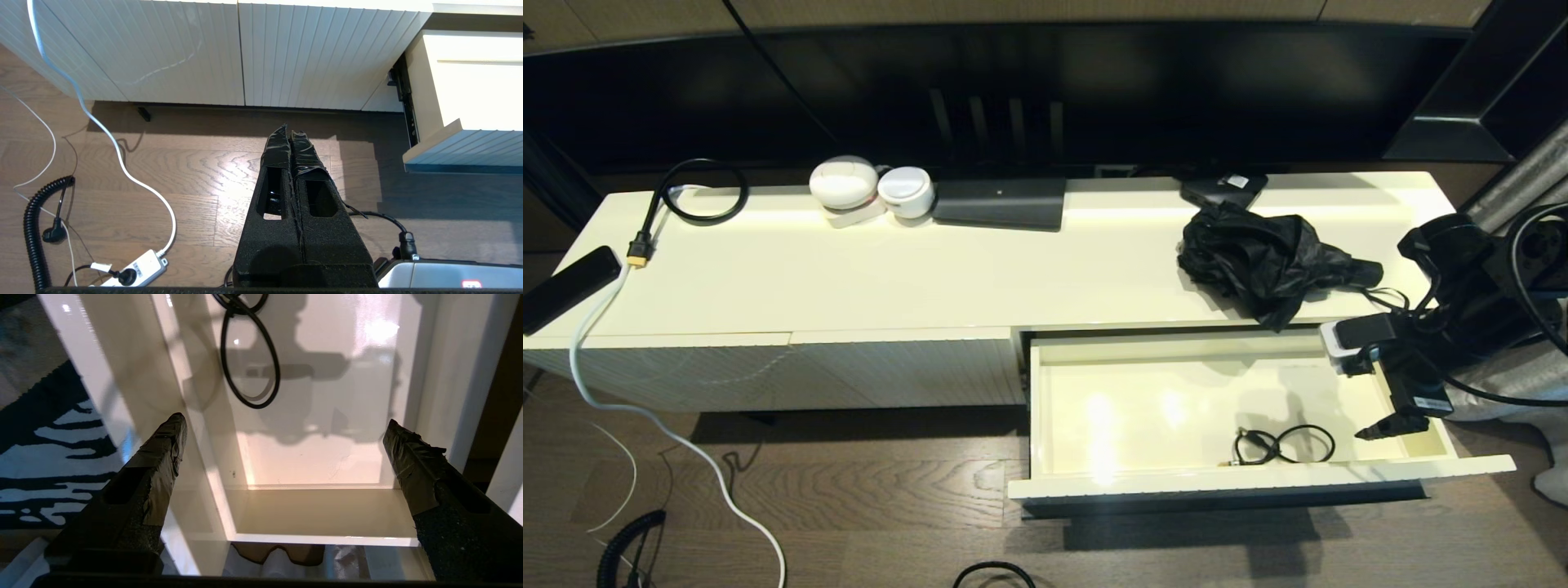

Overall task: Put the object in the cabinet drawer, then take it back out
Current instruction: Take the data cable out of the drawer and put it on the table

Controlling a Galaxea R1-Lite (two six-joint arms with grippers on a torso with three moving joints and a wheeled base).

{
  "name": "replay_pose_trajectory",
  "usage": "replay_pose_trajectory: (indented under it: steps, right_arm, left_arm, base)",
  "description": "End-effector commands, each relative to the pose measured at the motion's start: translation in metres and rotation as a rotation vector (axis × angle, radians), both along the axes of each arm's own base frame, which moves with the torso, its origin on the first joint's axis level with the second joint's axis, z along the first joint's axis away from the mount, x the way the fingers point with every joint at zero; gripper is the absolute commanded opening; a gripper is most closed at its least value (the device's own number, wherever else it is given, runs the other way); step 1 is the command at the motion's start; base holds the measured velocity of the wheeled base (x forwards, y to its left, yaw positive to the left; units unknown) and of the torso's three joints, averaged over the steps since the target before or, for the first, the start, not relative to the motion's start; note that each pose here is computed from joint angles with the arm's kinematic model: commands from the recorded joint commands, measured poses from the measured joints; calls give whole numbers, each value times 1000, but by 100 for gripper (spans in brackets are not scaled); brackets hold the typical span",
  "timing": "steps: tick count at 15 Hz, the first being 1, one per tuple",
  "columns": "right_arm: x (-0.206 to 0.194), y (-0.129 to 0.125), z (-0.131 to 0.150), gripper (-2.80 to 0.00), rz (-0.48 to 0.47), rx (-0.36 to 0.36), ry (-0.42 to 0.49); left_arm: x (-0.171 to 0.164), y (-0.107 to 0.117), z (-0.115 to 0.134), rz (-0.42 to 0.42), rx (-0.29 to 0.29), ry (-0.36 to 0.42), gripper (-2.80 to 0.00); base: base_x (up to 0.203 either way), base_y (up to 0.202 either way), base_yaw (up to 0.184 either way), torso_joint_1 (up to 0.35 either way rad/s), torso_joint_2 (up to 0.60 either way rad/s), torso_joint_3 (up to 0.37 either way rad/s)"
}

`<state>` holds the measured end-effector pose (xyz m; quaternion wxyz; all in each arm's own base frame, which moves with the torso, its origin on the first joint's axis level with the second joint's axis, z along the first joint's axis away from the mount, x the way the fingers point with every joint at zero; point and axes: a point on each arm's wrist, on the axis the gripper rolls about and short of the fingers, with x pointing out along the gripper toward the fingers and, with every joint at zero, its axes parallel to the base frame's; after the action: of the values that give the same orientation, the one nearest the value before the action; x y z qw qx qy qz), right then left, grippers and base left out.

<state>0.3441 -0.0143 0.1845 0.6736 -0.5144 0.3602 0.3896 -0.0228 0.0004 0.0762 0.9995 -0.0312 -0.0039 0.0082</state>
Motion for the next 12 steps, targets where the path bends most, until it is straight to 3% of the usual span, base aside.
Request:
replay_pose_trajectory:
  steps: [1,12]
  right_arm:
    - [18,-5,-14,0,2,0,1]
    - [46,-13,-25,0,25,-22,-32]
  left_arm:
    - [0,0,0,0,-1,-2,-280]
    - [0,0,0,1,-1,0,-280]
  base:
    - [0,0,0,0,0,0]
    - [0,0,0,0,0,0]
